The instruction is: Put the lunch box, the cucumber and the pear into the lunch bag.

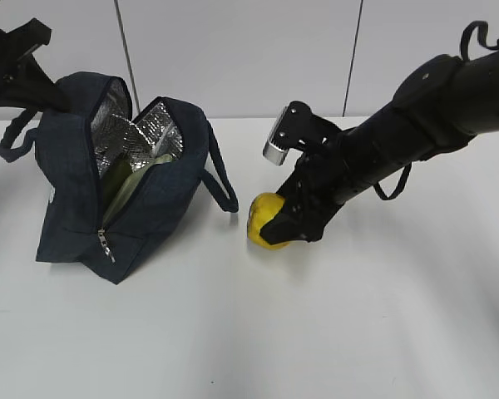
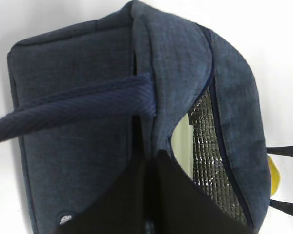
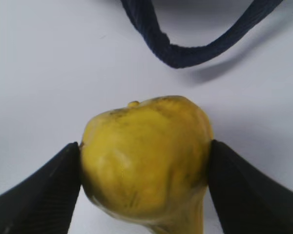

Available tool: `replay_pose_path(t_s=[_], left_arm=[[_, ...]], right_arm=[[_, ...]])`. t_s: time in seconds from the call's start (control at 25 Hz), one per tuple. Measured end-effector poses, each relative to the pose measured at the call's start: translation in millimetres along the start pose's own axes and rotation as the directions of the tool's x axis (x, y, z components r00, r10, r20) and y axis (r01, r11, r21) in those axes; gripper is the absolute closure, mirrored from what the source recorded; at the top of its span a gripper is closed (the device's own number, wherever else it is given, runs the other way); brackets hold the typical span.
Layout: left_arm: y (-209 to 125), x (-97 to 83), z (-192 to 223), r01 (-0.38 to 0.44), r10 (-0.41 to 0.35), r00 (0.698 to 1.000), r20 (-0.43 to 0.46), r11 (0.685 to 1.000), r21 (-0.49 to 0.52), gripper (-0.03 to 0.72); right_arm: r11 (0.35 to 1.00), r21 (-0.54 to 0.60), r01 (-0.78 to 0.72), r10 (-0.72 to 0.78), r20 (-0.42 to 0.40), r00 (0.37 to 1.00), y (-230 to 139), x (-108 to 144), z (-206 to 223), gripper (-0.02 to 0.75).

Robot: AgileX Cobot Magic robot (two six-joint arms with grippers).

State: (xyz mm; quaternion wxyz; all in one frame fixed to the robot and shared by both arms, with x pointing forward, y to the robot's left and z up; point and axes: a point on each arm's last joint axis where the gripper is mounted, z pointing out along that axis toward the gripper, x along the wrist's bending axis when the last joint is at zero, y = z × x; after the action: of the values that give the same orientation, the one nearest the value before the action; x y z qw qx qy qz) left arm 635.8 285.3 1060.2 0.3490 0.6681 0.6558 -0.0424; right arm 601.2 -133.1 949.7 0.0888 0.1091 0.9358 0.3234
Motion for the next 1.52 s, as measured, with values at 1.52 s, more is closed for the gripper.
replay_pose_path(t_s=[1.52], left_arm=[[0, -0.9, 0, 0.006, -0.006, 1.0, 0.01, 1.0, -0.004, 0.681]], right_arm=[[0.848, -0.509, -0.148, 0.161, -0.018, 0.987, 132, -36, 37, 0.07]])
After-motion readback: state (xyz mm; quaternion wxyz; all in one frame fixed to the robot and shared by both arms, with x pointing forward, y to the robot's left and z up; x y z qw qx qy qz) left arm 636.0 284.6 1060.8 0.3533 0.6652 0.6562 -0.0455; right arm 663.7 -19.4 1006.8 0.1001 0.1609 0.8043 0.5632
